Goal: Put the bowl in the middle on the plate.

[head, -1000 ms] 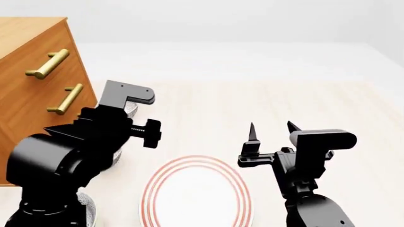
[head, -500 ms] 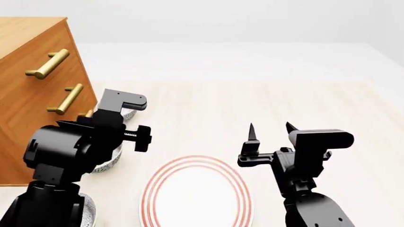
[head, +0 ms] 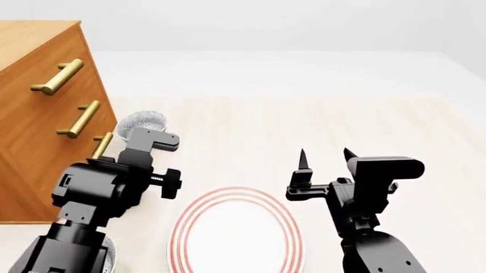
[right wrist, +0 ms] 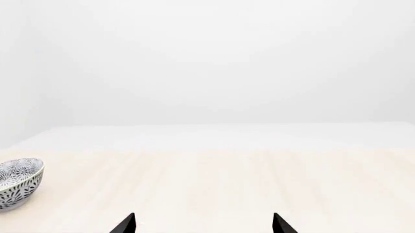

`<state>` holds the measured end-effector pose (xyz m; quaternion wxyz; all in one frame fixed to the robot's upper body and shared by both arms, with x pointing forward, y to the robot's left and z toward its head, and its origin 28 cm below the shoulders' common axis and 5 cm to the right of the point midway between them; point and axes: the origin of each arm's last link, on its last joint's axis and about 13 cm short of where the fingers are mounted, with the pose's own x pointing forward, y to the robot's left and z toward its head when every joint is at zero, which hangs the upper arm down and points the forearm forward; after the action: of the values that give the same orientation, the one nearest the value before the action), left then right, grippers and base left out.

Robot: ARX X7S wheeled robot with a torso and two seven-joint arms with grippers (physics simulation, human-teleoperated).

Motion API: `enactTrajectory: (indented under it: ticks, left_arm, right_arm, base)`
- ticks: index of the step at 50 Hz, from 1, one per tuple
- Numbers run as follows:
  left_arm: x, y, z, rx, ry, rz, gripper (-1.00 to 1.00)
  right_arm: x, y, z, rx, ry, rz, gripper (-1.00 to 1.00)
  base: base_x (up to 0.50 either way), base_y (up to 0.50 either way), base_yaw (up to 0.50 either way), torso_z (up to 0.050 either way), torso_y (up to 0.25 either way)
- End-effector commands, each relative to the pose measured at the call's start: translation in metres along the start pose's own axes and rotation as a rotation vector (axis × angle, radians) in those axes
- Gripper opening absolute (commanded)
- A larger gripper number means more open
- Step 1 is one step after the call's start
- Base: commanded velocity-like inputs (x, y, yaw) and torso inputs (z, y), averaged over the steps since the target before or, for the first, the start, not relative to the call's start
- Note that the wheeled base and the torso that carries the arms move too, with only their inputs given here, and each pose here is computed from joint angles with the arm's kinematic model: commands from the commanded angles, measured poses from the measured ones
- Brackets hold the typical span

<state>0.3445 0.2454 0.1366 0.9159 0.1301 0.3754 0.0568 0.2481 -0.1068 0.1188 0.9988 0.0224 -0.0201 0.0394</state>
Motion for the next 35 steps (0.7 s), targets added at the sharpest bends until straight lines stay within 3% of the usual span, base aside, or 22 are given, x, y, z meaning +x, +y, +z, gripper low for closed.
enactTrajectory:
  ticks: [1,18,19,35]
  left_arm:
    - [0.0114,-0.0031,-0.0106,0.014,0.038,0.007,1.0]
    - [0.0195,-0.0067,-0.0189,0.031,0.065,0.006,1.0]
    - [0.0194,-0.0066,-0.0186,0.03,0.063,0.007,-1.0]
    - [0.0192,-0.0068,-0.019,0.038,0.059,0.005,-1.0]
  right_arm:
    - [0.0005,-0.0004,-0.0018,0.003,0.003,-0.001,1.0]
    - [-0.0009,-0.0009,-0.003,0.006,0.003,-0.004,1.0]
    - [-0.0006,-0.0008,-0.0027,0.006,0.003,-0.004,1.0]
    - [-0.0006,-0.001,-0.0028,0.008,0.0,-0.005,1.0]
  base:
    - [0.0,0.0,0.0,0.0,0.0]
    - [0.0,0.0,0.0,0.0,0.0]
    - [0.0,0.0,0.0,0.0,0.0]
    - [0.0,0.0,0.0,0.0,0.0]
